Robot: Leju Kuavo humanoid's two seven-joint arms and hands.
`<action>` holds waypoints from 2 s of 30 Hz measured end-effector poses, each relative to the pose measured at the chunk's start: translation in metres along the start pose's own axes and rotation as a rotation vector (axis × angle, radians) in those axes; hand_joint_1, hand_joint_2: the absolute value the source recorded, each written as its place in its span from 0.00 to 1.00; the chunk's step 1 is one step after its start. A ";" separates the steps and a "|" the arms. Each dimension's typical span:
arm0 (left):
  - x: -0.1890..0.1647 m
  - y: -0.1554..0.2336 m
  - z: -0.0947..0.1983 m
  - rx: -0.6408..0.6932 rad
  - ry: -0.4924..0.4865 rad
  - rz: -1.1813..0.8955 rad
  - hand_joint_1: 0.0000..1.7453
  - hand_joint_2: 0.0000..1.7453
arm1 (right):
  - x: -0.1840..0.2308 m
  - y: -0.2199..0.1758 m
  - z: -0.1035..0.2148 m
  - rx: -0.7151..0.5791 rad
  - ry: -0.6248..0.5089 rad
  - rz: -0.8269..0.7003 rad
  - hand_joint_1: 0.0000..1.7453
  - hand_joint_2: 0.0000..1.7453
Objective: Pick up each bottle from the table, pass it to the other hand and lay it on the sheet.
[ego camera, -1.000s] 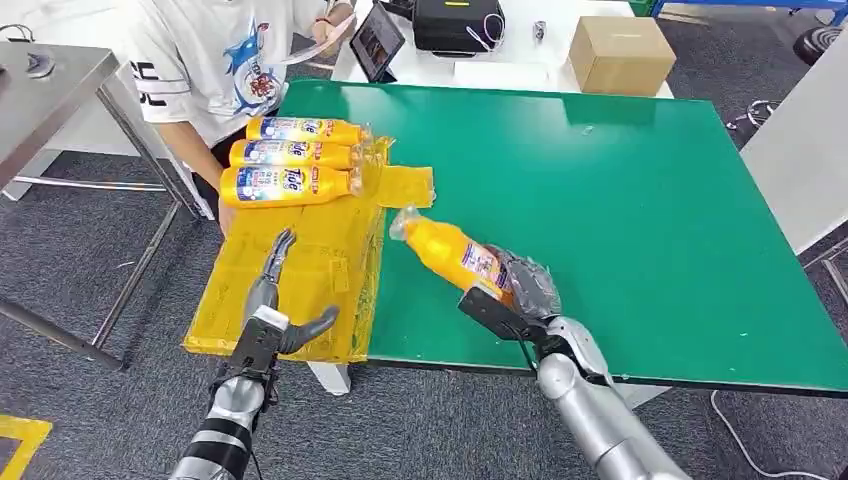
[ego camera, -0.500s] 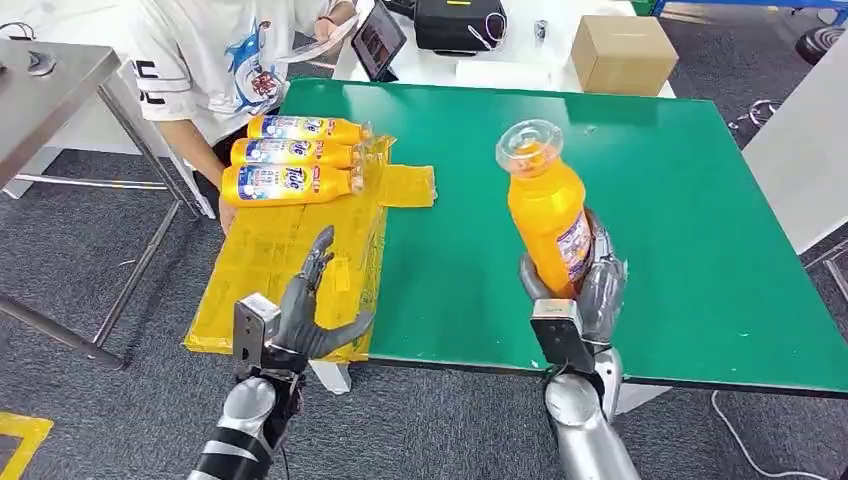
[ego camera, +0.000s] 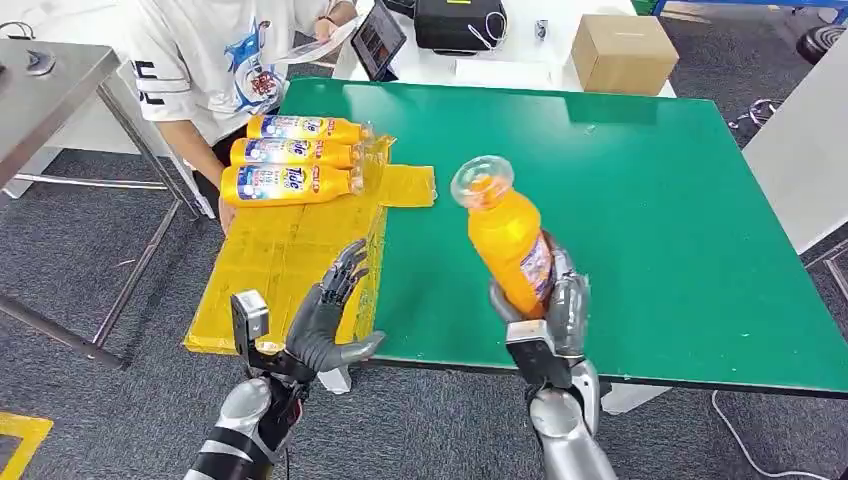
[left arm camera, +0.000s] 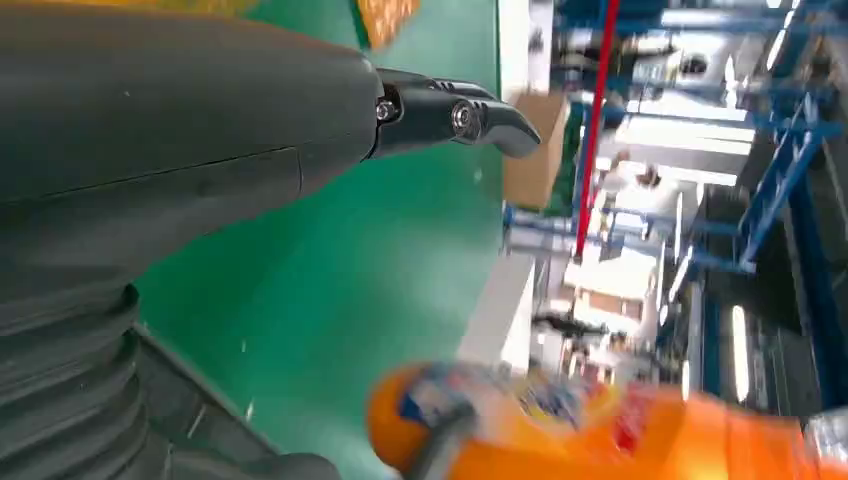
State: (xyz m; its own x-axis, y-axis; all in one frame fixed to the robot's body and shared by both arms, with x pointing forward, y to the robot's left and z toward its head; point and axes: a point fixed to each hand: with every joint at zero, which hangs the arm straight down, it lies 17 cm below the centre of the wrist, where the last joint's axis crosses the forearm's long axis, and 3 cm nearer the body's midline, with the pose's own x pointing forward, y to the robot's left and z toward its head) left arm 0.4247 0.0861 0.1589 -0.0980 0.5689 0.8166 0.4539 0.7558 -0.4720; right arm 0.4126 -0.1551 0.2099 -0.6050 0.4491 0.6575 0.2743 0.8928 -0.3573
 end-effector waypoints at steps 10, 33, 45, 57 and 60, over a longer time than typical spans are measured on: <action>-0.026 -0.010 0.004 -0.056 0.080 0.049 0.00 1.00 | 0.058 0.130 0.059 0.246 0.001 -0.154 1.00 1.00; -0.042 -0.001 0.016 -0.054 0.130 0.093 0.00 1.00 | 0.077 0.186 0.092 0.420 -0.010 -0.203 1.00 1.00; -0.034 0.002 0.022 -0.048 0.111 0.153 0.00 1.00 | 0.070 0.197 0.103 0.465 0.014 -0.203 1.00 1.00; -0.029 0.008 0.022 -0.007 0.095 0.168 0.00 1.00 | 0.064 0.203 0.110 0.504 0.020 -0.190 1.00 1.00; -0.030 0.011 0.021 0.012 0.096 0.150 0.00 1.00 | 0.064 0.203 0.111 0.507 0.021 -0.187 1.00 1.00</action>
State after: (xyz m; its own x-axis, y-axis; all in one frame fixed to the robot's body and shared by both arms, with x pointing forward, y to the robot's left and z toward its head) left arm 0.4138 0.0845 0.1221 0.0551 0.6426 0.7642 0.4460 0.6690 -0.5947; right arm 0.3470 0.0510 0.1054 -0.5923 0.2894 0.7519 -0.2346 0.8308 -0.5046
